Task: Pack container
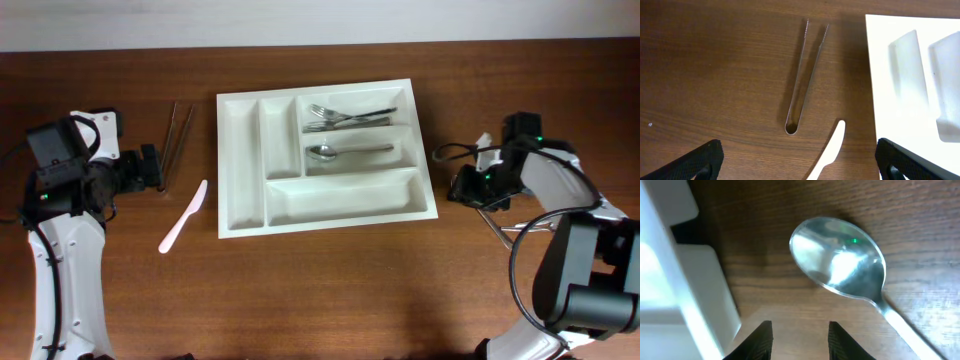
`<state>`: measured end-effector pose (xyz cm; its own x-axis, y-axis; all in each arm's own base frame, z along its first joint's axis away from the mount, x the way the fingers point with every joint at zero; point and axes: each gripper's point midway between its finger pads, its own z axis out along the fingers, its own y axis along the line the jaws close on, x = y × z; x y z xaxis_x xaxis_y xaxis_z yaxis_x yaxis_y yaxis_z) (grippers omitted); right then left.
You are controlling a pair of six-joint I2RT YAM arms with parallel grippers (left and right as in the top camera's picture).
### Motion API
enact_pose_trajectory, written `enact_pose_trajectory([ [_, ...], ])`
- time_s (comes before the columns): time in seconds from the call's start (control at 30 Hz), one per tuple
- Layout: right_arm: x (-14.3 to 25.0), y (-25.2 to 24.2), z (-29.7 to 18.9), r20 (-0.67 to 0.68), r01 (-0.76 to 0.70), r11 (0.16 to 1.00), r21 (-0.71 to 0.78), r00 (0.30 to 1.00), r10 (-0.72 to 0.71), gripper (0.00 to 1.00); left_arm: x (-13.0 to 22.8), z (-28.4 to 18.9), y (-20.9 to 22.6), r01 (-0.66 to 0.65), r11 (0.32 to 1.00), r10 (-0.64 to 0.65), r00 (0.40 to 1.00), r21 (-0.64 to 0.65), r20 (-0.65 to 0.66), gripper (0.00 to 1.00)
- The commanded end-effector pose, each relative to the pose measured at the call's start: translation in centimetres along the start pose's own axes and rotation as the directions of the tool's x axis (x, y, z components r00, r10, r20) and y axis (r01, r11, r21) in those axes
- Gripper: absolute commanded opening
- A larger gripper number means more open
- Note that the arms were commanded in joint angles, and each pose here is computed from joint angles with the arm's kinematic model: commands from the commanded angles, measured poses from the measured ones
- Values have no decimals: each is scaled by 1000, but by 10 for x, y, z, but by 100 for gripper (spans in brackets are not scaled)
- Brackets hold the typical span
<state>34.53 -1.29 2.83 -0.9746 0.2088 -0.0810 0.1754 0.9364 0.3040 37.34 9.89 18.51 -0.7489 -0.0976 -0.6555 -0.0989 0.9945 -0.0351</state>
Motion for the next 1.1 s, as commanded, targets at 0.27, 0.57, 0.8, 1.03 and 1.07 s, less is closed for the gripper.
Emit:
enact_pose_trajectory([
  [0.27, -5, -22, 35, -19, -18, 998, 60, 1000, 19, 37, -8, -3, 0, -14, 1000, 14, 1000, 6, 21, 99],
  [0.57, -17, -46, 50, 19, -54, 985, 163, 999, 51, 38, -8, -3, 0, -14, 1000, 14, 1000, 6, 21, 99],
  [0.8, -35, -73, 42, 107, -134, 974, 184, 987, 116, 41, -8, -3, 0, -14, 1000, 14, 1000, 6, 21, 99],
  [1.03, -37, -90, 34, 133, -201, 969, 145, 974, 182, 40, -8, -3, 0, -14, 1000, 14, 1000, 6, 21, 99],
  [1.07, -40, -81, 33, 130, -182, 978, 100, 977, 168, 40, -8, -3, 0, -14, 1000, 14, 1000, 6, 21, 99],
])
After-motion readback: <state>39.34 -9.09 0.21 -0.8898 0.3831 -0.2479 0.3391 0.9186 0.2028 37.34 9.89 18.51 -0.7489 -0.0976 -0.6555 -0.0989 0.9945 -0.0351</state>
